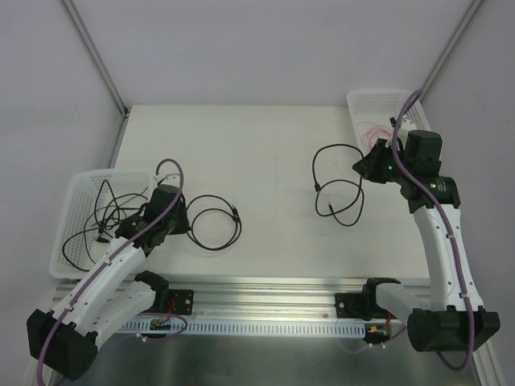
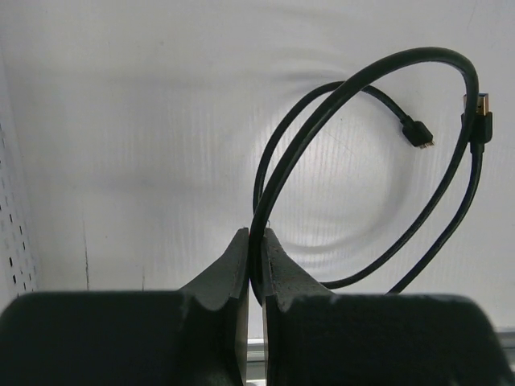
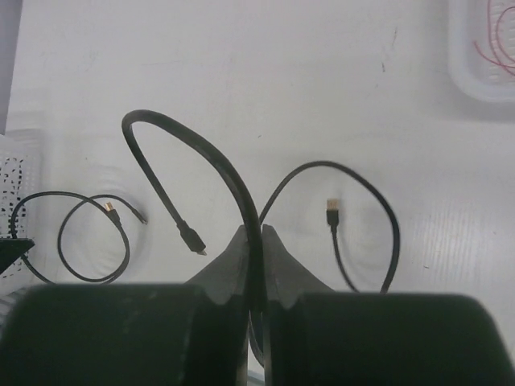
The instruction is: Untangle the cables
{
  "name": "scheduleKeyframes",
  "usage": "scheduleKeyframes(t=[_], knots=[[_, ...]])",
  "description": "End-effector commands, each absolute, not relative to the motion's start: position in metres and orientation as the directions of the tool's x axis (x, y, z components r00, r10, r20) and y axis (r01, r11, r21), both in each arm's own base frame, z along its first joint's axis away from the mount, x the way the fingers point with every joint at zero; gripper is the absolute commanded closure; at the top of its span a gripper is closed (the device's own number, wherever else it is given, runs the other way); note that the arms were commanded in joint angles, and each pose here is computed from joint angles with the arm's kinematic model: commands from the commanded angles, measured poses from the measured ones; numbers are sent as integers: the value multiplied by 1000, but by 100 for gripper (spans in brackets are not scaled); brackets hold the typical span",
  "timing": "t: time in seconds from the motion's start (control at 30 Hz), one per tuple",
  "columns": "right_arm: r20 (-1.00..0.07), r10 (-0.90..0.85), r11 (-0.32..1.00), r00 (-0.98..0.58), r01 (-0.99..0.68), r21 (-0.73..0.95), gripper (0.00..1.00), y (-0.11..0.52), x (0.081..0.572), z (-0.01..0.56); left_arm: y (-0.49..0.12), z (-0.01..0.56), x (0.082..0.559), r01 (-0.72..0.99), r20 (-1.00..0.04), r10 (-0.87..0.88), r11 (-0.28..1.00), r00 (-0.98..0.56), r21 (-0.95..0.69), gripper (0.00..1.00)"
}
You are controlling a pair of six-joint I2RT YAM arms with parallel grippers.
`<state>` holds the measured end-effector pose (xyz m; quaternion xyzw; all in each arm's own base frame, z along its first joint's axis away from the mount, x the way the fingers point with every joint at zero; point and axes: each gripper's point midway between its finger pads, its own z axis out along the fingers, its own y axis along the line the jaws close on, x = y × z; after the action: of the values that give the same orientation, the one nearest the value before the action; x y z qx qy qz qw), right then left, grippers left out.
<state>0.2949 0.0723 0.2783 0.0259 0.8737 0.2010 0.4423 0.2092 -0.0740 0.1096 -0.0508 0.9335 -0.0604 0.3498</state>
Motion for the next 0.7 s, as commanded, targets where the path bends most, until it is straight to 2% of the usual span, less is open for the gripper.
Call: scheduleKeyframes(t=[0.0, 0.13, 0.3, 0.4, 0.43, 0.53, 0.67], knots=[[-711, 283, 860, -644, -159, 486, 99, 93, 302, 268, -79, 127, 214, -52, -675, -163, 982, -720, -182, 100], [-624, 305, 862, -720, -70, 503, 98, 93, 305, 204, -83, 130, 215, -40, -682, -174, 977, -710, -209, 100], [-534, 313, 873, -785, 16, 487, 82, 92, 303, 144, -91, 140, 219, -50, -684, -228, 961, -693, -270, 100], [-503, 318, 887, -804, 65, 458, 68, 86, 298, 123, -99, 164, 224, -32, -699, -264, 945, -664, -326, 100], [-500, 318, 889, -805, 71, 451, 55, 85, 296, 121, -101, 170, 226, -31, -703, -272, 941, -657, -336, 100], [-515, 307, 902, -800, 73, 425, 38, 84, 290, 126, -99, 200, 236, -43, -731, -304, 935, -610, -353, 100], [-557, 256, 926, -790, 34, 376, 22, 84, 277, 147, -91, 237, 255, -92, -742, -367, 919, -561, -384, 100]])
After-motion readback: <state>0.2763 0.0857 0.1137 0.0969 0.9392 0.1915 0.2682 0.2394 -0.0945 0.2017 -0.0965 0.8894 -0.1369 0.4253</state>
